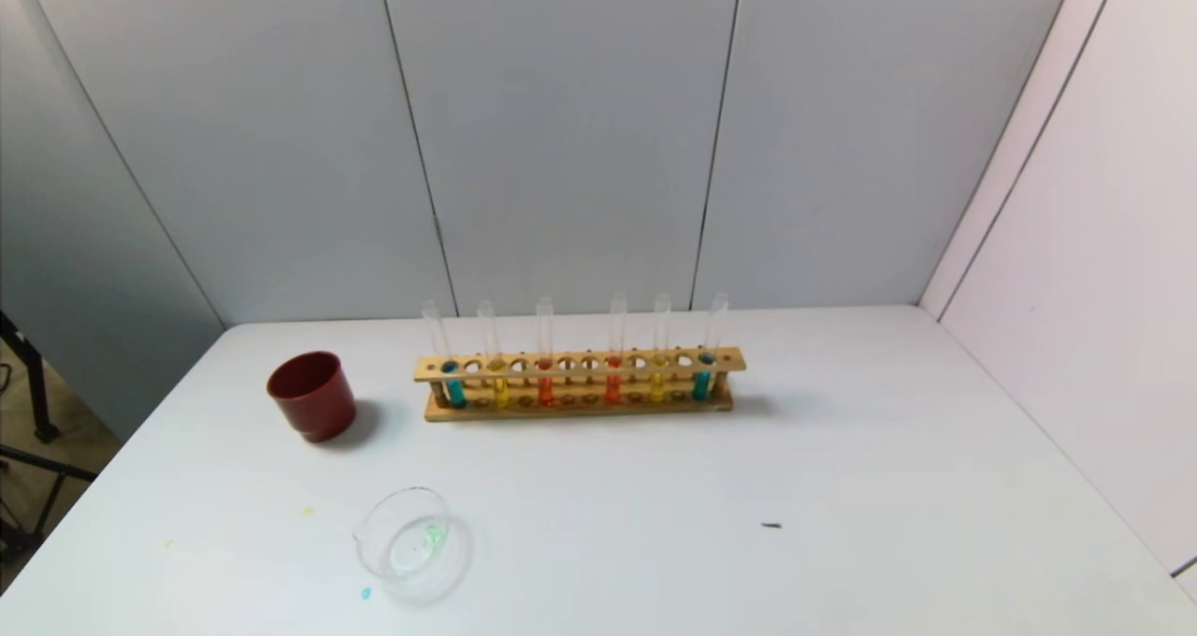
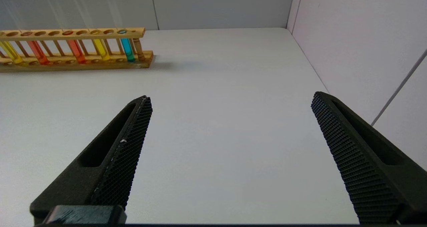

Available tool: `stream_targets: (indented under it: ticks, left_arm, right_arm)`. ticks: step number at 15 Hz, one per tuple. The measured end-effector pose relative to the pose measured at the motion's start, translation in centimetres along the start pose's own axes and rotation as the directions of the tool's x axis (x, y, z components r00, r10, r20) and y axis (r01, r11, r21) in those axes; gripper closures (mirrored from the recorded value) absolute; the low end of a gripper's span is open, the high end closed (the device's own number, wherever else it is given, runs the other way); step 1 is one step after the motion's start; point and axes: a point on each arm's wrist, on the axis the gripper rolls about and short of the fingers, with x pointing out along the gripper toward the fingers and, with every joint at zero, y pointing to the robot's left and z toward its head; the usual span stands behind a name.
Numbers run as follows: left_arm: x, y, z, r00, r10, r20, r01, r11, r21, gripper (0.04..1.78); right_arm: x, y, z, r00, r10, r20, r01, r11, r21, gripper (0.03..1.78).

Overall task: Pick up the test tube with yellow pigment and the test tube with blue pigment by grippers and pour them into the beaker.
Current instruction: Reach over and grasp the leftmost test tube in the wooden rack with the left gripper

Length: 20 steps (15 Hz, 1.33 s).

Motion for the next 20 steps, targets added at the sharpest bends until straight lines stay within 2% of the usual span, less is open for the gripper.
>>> stream_targets:
  ticks: [16, 18, 20]
  left_arm:
    - [0.0, 0.0, 0.0, 1.0, 0.002, 0.0, -0.002, 1.0, 0.0, 0.07]
    - [0.0, 0.0, -0.1, 1.0, 0.011, -0.023, -0.01, 1.0, 0.02, 0.07]
    - [-0.2, 0.0, 1.0, 1.0, -0.005, -0.026, 0.006, 1.0, 0.03, 0.07]
  right_arm:
    - [0.0, 0.0, 0.0, 1.0, 0.0, 0.0, 0.0, 1.0, 0.0, 0.07]
    - [0.0, 0.0, 0.0, 1.0, 0.0, 0.0, 0.0, 1.0, 0.0, 0.07]
    - [0.0, 0.0, 0.0, 1.0, 0.0, 0.0, 0.0, 1.0, 0.0, 0.07]
